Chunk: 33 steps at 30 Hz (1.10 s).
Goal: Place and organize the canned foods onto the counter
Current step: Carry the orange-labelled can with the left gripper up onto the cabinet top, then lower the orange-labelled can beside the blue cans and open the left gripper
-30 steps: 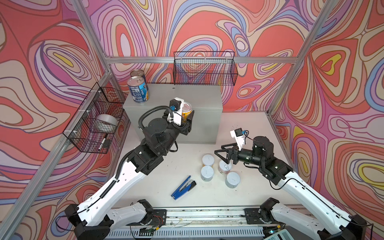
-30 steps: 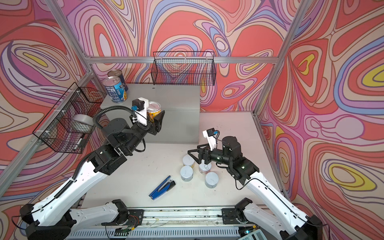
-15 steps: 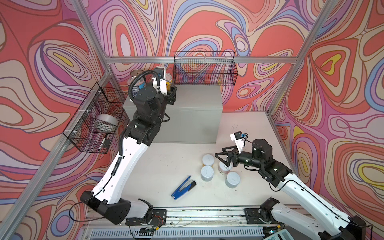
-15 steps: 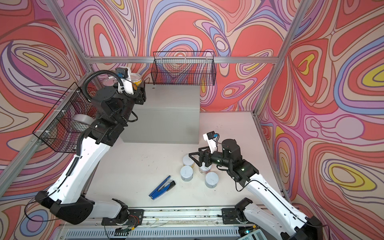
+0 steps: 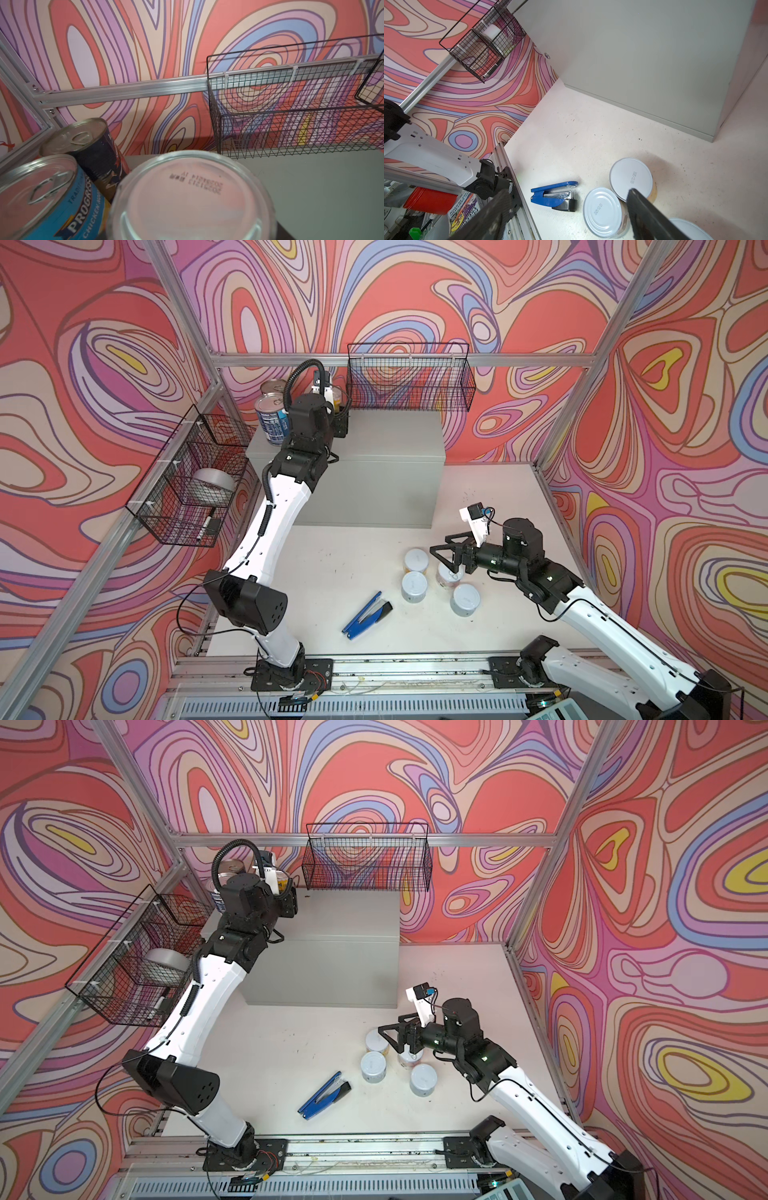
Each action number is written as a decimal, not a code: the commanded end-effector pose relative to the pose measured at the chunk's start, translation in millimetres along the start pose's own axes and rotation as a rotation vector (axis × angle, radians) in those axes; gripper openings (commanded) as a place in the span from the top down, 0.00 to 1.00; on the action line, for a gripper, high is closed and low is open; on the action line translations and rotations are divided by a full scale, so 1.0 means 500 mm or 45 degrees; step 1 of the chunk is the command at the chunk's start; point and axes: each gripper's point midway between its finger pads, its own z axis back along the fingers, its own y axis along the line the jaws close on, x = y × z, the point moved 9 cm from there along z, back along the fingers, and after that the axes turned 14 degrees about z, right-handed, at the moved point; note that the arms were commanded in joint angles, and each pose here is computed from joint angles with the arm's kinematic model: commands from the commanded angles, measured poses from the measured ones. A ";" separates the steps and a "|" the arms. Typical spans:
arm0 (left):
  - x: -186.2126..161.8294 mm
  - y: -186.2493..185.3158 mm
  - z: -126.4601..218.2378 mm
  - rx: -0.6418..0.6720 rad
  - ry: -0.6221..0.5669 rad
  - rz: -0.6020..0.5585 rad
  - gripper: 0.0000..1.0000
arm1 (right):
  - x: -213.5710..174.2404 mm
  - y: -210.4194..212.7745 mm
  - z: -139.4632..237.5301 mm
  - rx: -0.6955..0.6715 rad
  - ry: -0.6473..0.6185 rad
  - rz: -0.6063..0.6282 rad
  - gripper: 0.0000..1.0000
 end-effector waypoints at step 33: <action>-0.051 0.034 -0.182 0.040 -0.083 -0.080 0.55 | -0.065 -0.044 -0.032 -0.132 0.158 -0.042 0.11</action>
